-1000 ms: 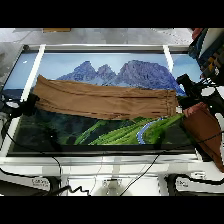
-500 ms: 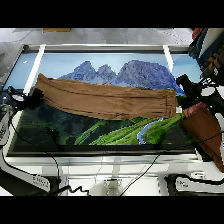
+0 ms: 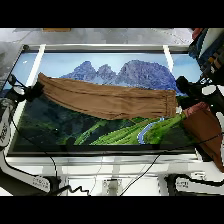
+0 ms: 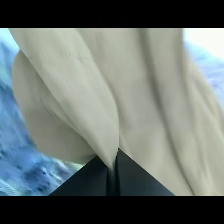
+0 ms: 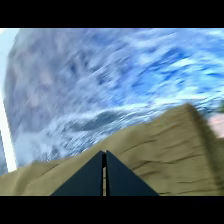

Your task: Fold the clothes and pants, and hang the long-sleeved shirts on hangers.

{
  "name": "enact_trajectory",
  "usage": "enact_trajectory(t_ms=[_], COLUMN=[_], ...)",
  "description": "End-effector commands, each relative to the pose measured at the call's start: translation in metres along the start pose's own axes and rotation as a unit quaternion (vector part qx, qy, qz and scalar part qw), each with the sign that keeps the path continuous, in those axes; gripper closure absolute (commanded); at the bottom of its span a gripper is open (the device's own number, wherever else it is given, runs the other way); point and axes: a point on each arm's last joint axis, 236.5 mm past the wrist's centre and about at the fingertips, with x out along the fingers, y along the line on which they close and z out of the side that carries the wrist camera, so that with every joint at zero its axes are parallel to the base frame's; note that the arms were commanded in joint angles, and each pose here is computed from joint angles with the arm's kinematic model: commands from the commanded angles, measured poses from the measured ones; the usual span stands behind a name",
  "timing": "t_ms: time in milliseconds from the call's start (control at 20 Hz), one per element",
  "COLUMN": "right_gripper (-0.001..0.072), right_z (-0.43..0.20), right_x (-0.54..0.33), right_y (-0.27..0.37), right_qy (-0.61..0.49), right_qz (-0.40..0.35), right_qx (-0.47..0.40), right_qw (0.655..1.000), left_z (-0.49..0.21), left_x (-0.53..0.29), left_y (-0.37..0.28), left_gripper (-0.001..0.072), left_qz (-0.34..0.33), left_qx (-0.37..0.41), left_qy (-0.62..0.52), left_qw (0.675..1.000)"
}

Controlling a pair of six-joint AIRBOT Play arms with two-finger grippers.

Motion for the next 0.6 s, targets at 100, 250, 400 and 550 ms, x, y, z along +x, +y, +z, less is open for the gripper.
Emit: enact_trajectory(t_ms=[100, 250, 400, 550], right_gripper=[0.0685, 0.0687, 0.0688, 0.0688], right_z=[-0.017, -0.053, -0.117, -0.196], right_x=[-0.004, 0.005, 0.023, 0.039], right_y=[0.105, 0.188, 0.265, 0.329], right_qy=[0.007, 0.020, 0.077, 0.144], right_qz=[0.080, 0.141, 0.195, 0.236], right_qx=[-0.096, -0.123, -0.141, -0.167], right_qw=[0.992, 0.982, 0.968, 0.947], left_z=[0.018, -0.006, -0.013, -0.011], left_x=[-0.065, -0.078, -0.084, -0.088], left_y=[-0.008, -0.001, 0.002, -0.002], left_gripper=[0.0683, 0.0683, 0.0683, 0.0683], left_qz=[0.064, 0.082, 0.086, 0.084], left_qx=[0.171, 0.185, 0.187, 0.188], left_qy=[0.004, 0.060, 0.078, 0.075], left_qw=[0.983, 0.978, 0.975, 0.976])
